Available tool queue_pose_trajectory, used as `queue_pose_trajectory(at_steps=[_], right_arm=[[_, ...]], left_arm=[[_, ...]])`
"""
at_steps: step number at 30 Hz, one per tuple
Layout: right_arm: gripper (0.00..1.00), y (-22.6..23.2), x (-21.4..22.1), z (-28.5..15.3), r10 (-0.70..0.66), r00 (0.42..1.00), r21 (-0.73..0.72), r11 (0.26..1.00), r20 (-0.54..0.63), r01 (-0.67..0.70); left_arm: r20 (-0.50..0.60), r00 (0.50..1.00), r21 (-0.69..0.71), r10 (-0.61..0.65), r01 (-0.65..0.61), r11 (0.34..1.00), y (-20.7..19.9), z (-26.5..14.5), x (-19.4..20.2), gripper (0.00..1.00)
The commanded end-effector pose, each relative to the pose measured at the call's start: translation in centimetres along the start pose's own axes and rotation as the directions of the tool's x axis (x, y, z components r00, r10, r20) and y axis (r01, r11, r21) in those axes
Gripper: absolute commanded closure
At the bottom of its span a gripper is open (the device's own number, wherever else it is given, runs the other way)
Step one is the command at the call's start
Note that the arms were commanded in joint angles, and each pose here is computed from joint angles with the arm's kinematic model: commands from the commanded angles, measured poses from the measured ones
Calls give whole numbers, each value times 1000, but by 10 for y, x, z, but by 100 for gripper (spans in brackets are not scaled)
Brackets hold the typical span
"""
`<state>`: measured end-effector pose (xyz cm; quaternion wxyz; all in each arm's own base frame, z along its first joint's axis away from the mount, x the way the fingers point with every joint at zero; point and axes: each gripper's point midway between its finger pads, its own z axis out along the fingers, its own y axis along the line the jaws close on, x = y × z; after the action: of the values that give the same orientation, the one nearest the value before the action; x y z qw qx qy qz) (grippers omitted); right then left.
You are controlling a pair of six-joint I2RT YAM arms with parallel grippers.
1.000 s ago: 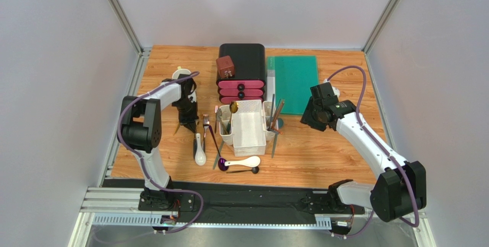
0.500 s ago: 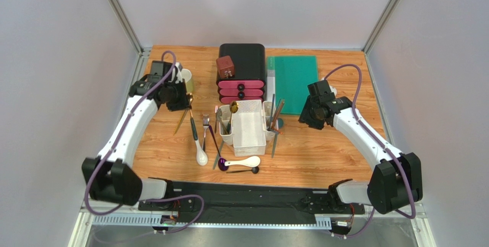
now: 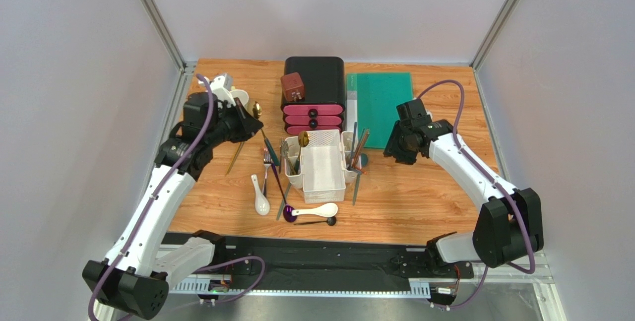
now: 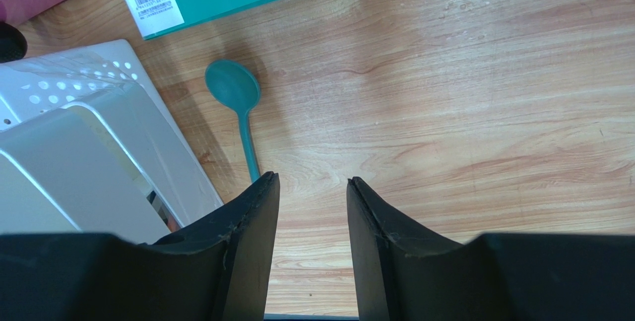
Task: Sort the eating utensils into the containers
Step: Place the spoon in the storage box.
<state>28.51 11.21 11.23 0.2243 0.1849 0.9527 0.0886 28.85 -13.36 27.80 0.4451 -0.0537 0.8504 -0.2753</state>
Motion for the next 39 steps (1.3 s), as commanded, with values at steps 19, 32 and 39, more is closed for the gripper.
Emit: queue_pose_trajectory(at_steps=[19, 32, 39], right_arm=[[58, 20, -12, -7, 34, 999, -79, 996, 16, -33], [57, 21, -5, -9, 7, 1000, -96, 995, -14, -8], [58, 20, -4, -12, -15, 1000, -92, 996, -18, 13]], left_arm=[[182, 968, 93, 172, -191, 977, -58, 28, 8, 100], [192, 935, 27, 298, -309, 951, -52, 41, 37, 100], [183, 937, 5, 298, -304, 953, -45, 48, 49, 100]])
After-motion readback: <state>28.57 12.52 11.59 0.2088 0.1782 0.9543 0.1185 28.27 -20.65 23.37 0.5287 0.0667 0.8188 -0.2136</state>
